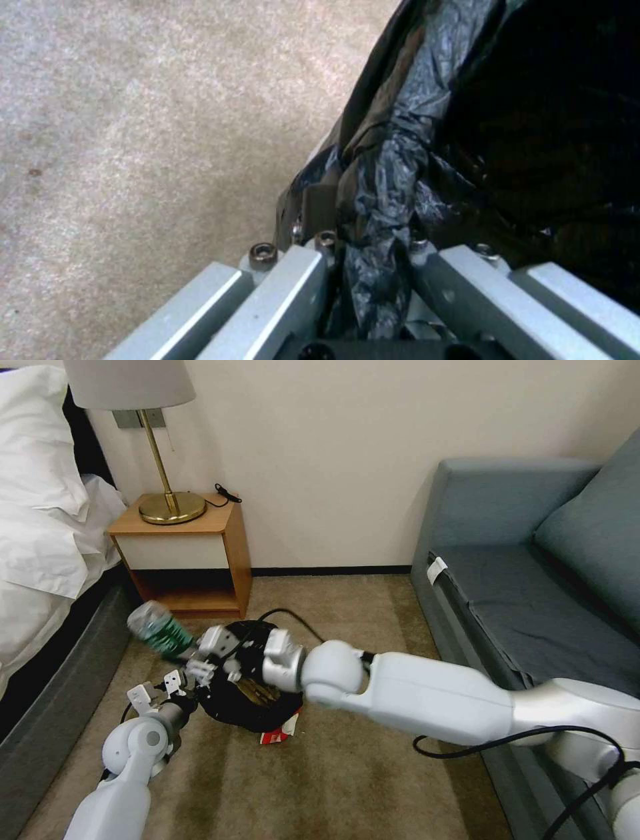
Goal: Pick up the trash bin, then pick up the garbage on the floor and place it into the trash bin.
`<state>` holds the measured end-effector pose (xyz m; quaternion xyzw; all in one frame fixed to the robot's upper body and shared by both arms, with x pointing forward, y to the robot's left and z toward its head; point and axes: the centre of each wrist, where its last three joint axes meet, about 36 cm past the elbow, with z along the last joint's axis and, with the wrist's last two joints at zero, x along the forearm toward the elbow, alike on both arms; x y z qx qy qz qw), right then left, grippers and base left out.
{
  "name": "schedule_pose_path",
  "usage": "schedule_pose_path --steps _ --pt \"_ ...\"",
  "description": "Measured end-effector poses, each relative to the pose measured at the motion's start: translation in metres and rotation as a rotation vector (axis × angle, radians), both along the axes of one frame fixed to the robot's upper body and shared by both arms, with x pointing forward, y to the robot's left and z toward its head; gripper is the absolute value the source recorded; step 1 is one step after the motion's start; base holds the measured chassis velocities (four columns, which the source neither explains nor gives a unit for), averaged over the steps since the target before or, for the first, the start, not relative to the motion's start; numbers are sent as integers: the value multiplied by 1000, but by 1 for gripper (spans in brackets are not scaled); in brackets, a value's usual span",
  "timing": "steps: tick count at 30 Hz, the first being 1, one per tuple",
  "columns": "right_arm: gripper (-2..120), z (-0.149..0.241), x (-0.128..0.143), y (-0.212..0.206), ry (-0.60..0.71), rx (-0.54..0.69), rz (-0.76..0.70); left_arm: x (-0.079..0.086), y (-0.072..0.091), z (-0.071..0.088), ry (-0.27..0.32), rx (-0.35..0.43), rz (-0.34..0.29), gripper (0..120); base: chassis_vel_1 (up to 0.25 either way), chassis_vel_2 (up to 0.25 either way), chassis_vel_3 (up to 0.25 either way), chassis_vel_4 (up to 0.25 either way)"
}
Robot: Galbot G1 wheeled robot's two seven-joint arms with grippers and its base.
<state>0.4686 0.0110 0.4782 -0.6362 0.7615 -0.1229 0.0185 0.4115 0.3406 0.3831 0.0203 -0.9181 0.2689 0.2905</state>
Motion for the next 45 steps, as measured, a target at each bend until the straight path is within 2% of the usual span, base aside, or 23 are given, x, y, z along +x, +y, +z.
schedule_pose_path --steps 7,9,18,20,21,23,26,27,29,31,32,33,35,37,45 --pt "25 -41 17 -16 -30 -46 -18 -4 3 6 -8 -9 4 1 0 0 0 0" --pt "25 -55 29 -32 -51 -71 -43 -6 6 6 -7 -6 7 1 0 0 0 0" --pt "25 -69 46 -46 -78 -92 -79 -9 3 8 -10 -17 0 1 0 0 0 0" --pt "35 -74 51 -50 -83 -98 -89 -11 3 8 -8 -18 -1 1 0 0 0 0" --pt "35 -74 51 -50 -83 -98 -89 -11 3 8 -8 -18 -1 1 0 0 0 0" --pt "50 -76 53 -56 -85 -104 -99 -12 5 10 -11 -20 1 1 0 0 0 0" --pt "54 -76 54 -58 -86 -107 -99 -12 5 10 -12 -21 1 1 0 0 0 0" --pt "61 -76 54 -59 -87 -109 -100 -11 6 11 -14 -21 2 1 0 0 0 0" --pt "63 -76 54 -59 -87 -109 -100 -11 6 11 -15 -21 2 1 0 0 0 0" --pt "76 -75 53 -59 -86 -107 -96 -9 8 13 -20 -21 4 1 0 0 0 0" --pt "76 -75 53 -59 -86 -107 -96 -9 8 13 -20 -21 4 1 0 0 0 0" --pt "83 -75 53 -59 -85 -107 -94 -8 9 14 -21 -21 5 1 0 0 0 0" --pt "87 -75 52 -58 -84 -107 -93 -8 9 14 -21 -22 7 1 0 0 0 0" --pt "96 -75 52 -56 -83 -106 -88 -8 9 14 -23 -23 9 1 0 0 0 0" --pt "100 -59 56 -54 -100 -67 -99 -8 13 13 -27 -25 27 1 0 0 0 0"
